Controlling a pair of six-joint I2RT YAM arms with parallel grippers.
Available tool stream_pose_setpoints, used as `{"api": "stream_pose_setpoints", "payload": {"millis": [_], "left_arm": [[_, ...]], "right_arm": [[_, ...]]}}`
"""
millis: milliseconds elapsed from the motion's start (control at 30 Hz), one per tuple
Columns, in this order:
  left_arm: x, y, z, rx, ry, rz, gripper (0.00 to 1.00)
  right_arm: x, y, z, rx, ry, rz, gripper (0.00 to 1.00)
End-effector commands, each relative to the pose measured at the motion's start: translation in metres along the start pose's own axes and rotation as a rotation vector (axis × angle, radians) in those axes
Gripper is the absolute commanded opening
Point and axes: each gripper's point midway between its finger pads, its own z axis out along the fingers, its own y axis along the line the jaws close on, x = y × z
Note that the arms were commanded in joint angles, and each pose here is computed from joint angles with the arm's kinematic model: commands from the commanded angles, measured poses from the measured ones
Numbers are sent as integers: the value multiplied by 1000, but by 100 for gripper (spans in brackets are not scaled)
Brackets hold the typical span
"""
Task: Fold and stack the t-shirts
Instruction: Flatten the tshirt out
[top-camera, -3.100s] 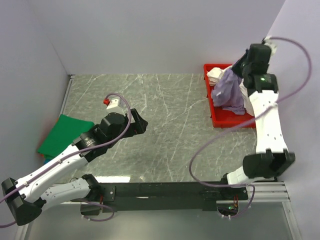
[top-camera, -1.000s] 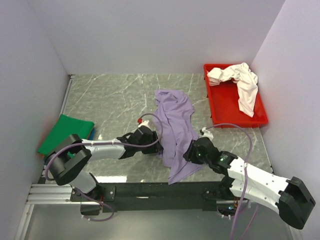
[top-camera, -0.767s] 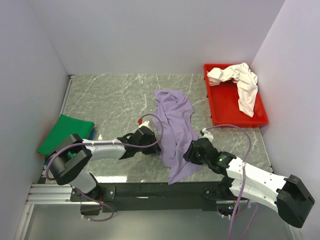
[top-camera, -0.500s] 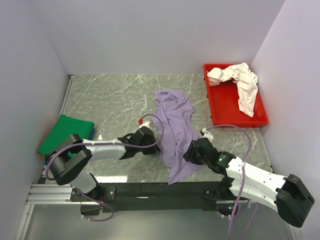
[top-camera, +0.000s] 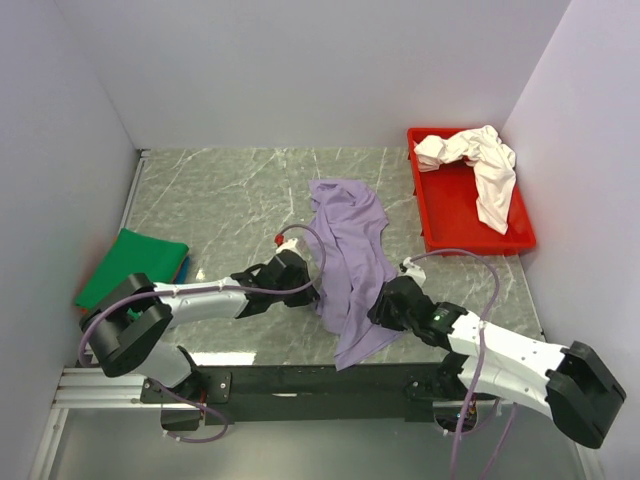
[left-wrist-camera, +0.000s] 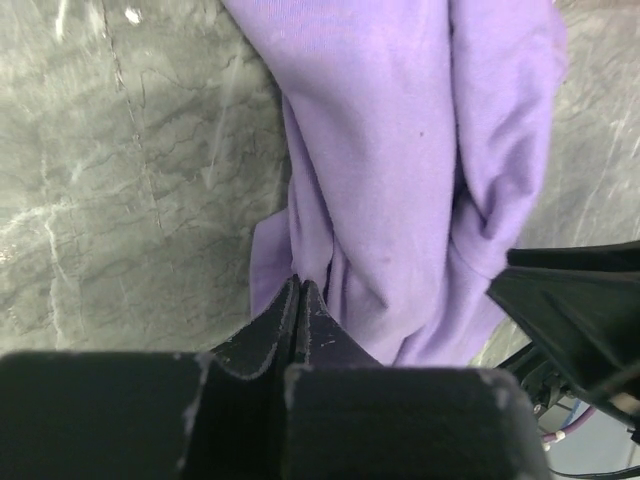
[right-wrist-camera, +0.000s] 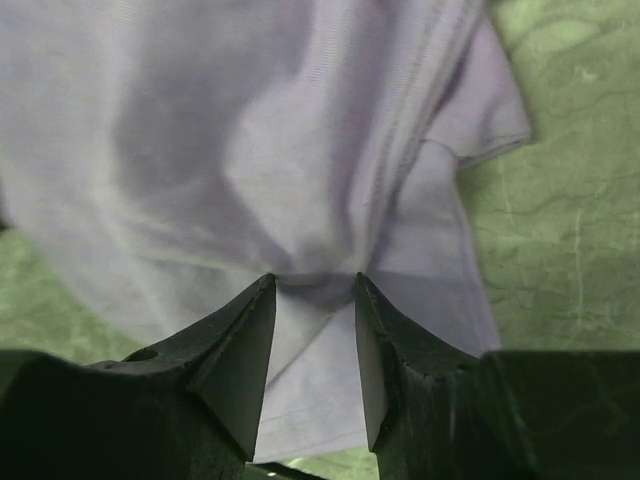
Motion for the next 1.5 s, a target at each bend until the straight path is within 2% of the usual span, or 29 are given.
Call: {"api": "stream_pose_setpoints", "payload": {"millis": [0, 100, 200, 233, 267, 333, 567, 767, 800, 867, 900, 967, 1000, 1167, 1333, 1467], "left_arm": [[-21, -21, -11, 36, -63, 5, 1], [-23, -20, -14, 32, -69, 2, 1], [-26, -21, -18, 28, -84, 3, 1], [-31, -24, -22, 36, -99, 2, 1], [-30, -20, -25, 17, -94, 3, 1], [-46, -18, -33, -7, -137, -3, 1], [-106, 16, -79, -74, -279, -100, 1], [-180, 55, -146, -164, -467, -220, 1], [-202, 59, -163, -177, -523, -237, 1], [-218, 68, -171, -202, -534, -261, 1], [-240, 73, -185, -205, -576, -287, 1], [-251, 84, -182, -225, -545, -328, 1], [-266, 90, -189, -232, -569, -347, 1], [-283, 86, -214, -223, -625, -332, 1], [-279, 74, -248, -195, -689, -325, 0], [-269, 79, -237, -192, -623, -341, 0]], "right_arm": [[0, 0, 7, 19, -10, 1, 44], [0, 3, 8, 8, -12, 4, 41], [-7, 9, 6, -5, -30, 10, 30], [-9, 10, 5, -3, -33, 5, 24], [-12, 12, 3, -3, -38, 2, 9], [-25, 19, -5, 7, -67, -11, 0], [-98, 44, -52, 32, -251, -62, 0], [-154, 33, -74, 95, -334, -79, 0], [-162, 29, -76, 107, -347, -92, 0], [-180, 26, -78, 119, -371, -77, 0], [-189, 19, -78, 133, -374, -65, 0], [-204, 16, -80, 146, -388, -51, 0], [-210, 9, -83, 164, -392, -42, 0], [-238, 18, -120, 117, -496, -19, 0], [-246, 31, -149, 46, -546, -21, 0], [-252, 39, -155, 28, -543, -22, 0]]}}
